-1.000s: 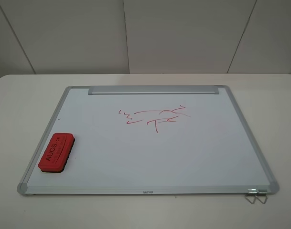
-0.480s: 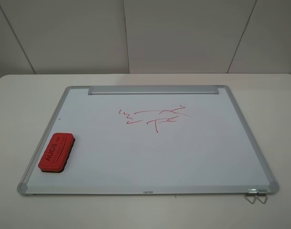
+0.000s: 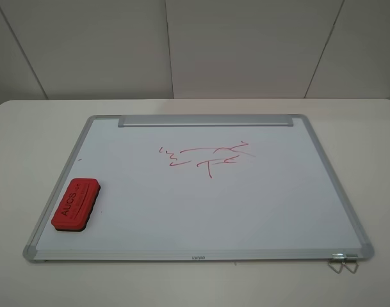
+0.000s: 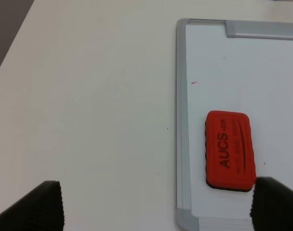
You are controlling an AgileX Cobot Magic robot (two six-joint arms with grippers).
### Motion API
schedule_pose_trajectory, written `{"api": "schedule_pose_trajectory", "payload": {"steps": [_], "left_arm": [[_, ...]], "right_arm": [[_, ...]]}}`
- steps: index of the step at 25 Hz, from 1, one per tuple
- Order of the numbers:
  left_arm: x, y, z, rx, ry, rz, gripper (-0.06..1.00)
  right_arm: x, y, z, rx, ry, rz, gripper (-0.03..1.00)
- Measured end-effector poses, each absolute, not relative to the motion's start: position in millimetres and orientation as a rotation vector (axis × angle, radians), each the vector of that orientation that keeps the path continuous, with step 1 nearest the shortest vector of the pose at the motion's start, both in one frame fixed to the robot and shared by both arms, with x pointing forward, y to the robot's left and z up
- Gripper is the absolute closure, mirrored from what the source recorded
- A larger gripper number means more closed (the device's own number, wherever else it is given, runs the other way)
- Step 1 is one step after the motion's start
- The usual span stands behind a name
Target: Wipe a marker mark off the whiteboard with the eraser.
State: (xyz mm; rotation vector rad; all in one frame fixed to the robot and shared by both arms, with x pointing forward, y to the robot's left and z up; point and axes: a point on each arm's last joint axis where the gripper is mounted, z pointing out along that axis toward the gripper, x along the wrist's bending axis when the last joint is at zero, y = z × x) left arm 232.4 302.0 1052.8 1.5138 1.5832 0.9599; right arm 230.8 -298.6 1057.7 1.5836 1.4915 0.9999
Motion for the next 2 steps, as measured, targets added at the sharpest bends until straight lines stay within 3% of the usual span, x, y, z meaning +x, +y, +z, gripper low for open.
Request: {"api": "schedule_pose_trajectory", "payload": {"steps": [2], "left_arm": [[232.4, 302.0, 1052.8, 1.514, 1.583, 0.960, 0.17]], "right_arm": [[230.8, -298.6, 1057.7, 1.584, 1.492, 1.000, 0.14]]}}
